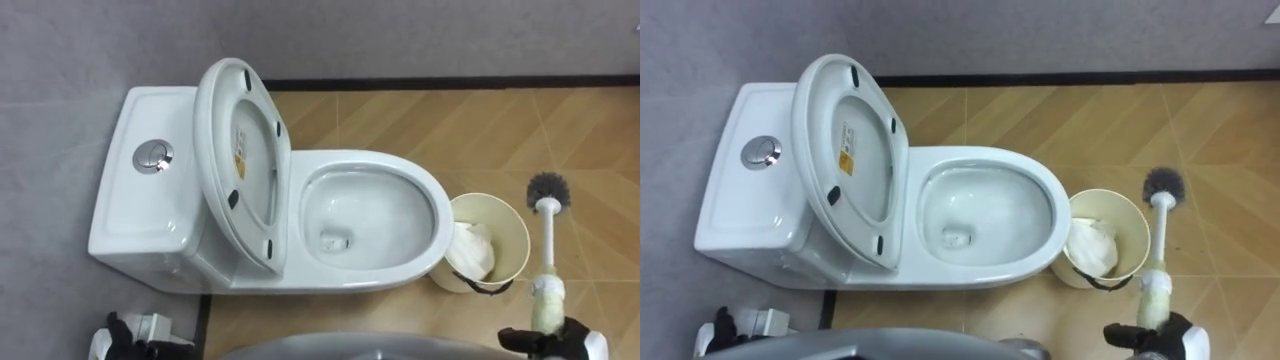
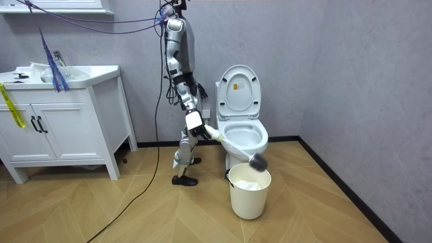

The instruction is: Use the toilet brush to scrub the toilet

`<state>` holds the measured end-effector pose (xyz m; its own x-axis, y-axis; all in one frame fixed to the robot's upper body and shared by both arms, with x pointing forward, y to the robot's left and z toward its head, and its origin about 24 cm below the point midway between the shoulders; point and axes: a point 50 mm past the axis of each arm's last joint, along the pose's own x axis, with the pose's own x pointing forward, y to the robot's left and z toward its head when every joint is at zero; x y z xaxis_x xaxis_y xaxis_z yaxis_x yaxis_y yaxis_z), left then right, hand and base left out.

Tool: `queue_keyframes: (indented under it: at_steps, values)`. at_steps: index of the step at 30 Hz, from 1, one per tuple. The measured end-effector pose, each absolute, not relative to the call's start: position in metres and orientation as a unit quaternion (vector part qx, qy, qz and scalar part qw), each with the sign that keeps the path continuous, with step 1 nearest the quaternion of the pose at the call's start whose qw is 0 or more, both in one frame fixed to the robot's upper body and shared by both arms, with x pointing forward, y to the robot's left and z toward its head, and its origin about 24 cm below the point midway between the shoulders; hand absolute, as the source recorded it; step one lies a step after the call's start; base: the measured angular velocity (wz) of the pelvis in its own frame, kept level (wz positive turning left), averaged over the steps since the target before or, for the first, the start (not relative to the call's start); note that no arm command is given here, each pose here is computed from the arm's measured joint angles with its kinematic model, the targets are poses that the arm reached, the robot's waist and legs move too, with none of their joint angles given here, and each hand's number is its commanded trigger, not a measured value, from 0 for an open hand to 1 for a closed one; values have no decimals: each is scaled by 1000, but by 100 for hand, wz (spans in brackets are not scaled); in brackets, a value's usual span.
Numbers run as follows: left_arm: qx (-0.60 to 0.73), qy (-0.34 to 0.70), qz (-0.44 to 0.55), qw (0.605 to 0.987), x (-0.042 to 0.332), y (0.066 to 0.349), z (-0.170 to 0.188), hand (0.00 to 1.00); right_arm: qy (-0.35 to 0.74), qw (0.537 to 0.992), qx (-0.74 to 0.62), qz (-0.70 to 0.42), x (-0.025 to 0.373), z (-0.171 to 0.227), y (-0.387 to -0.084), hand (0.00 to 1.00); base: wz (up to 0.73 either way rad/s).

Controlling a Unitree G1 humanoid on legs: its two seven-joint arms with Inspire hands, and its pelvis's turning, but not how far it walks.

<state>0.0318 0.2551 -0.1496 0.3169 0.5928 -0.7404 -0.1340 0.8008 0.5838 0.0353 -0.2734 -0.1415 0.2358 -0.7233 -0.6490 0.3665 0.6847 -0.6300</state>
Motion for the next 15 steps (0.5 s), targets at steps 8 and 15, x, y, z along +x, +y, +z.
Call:
queue_keyframes:
  at_steps: [8, 15]
  values:
    - [212, 545, 227, 779, 27, 255, -151, 0, 519, 758, -172, -355, 31, -145, -272, 0, 0]
    - [214, 549, 227, 776, 25, 256, -152, 0, 520, 758, -171, -355, 33, -146, -272, 0, 0]
